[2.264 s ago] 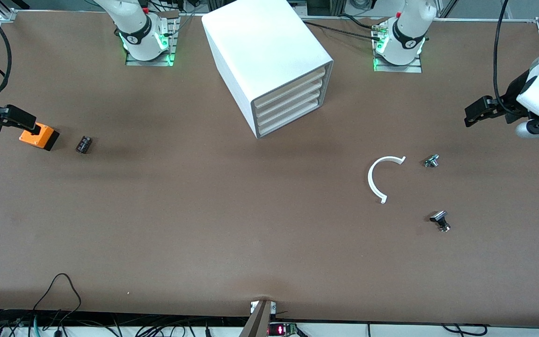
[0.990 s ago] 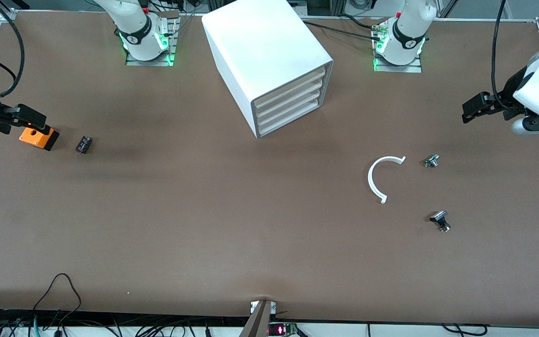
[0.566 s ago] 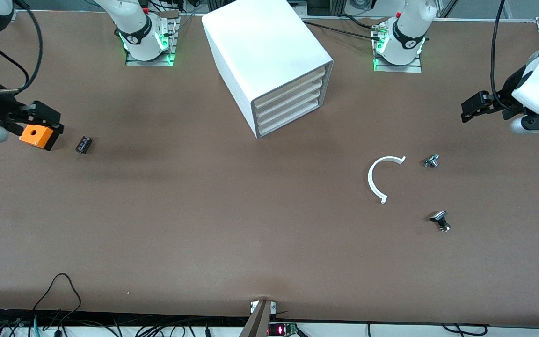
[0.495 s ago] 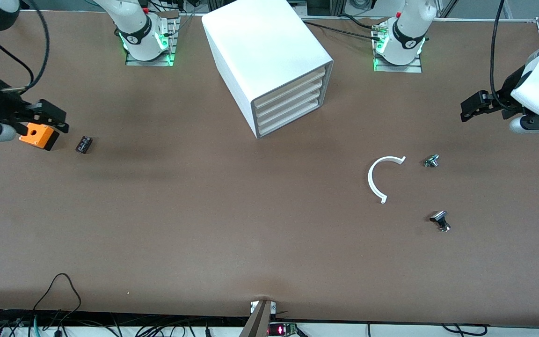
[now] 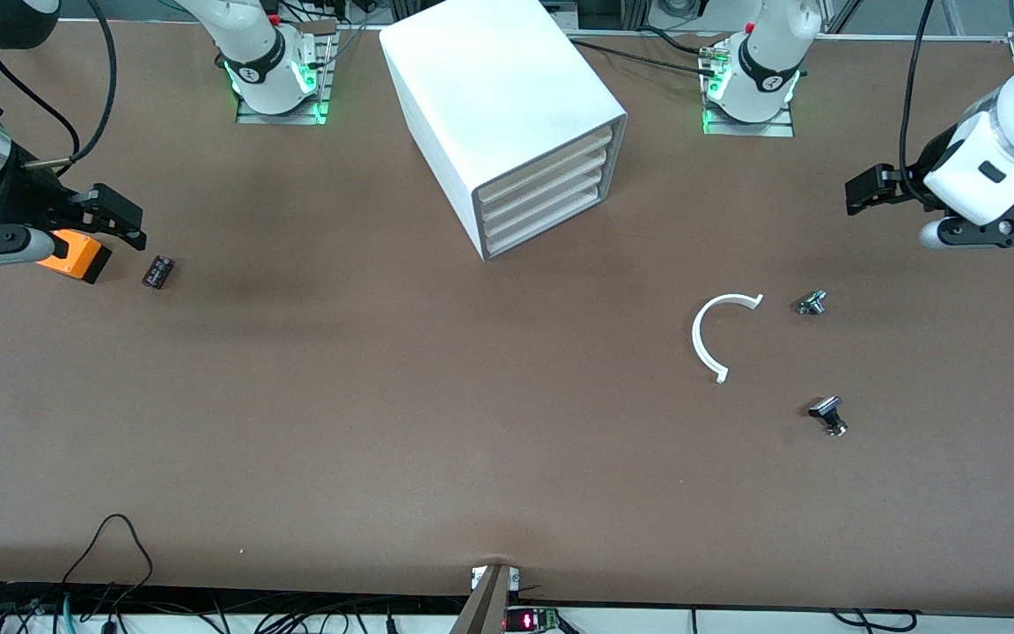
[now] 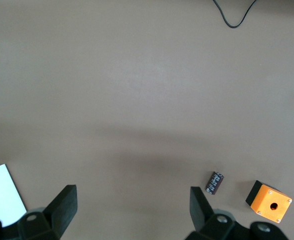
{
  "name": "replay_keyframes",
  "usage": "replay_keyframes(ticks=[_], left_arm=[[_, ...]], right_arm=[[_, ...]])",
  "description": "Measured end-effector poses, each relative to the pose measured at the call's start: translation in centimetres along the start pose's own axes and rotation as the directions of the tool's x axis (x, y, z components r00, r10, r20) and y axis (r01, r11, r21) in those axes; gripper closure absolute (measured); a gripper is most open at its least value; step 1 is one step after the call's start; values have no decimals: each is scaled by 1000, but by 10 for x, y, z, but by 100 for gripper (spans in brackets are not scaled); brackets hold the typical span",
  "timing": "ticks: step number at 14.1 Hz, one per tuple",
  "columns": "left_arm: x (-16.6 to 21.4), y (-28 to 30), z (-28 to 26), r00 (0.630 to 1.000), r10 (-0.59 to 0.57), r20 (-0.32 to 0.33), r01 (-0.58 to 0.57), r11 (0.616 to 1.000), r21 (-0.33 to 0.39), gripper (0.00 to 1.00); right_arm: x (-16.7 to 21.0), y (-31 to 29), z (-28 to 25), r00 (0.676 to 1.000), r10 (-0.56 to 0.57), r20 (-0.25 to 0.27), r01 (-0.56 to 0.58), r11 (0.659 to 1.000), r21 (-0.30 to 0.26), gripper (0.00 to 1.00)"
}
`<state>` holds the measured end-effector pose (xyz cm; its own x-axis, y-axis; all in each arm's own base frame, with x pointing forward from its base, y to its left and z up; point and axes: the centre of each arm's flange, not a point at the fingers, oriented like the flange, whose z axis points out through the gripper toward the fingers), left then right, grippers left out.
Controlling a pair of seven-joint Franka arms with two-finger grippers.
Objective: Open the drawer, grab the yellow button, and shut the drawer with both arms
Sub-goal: 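Move the left gripper toward the white cabinet's drawer handle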
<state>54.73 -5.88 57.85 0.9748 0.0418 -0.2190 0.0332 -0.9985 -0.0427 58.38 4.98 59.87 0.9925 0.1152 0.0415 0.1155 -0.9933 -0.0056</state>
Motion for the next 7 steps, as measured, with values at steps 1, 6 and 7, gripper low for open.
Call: replay_keyframes(ticks=[1, 6, 7], left_arm=[[4, 6, 11, 999, 9, 38, -9, 1000, 7, 0], [20, 16, 60, 975, 22, 223, -25, 1000, 12, 0], [17, 16, 65, 962, 27, 271, -27, 1000, -5, 0]], right_arm=[[0, 3, 0, 1000, 5, 0, -5, 1000, -1, 0], [9, 9, 26, 999, 11, 46, -11, 1000, -9, 0], [11, 11, 33, 998, 8, 57, -7, 1000, -8, 0]])
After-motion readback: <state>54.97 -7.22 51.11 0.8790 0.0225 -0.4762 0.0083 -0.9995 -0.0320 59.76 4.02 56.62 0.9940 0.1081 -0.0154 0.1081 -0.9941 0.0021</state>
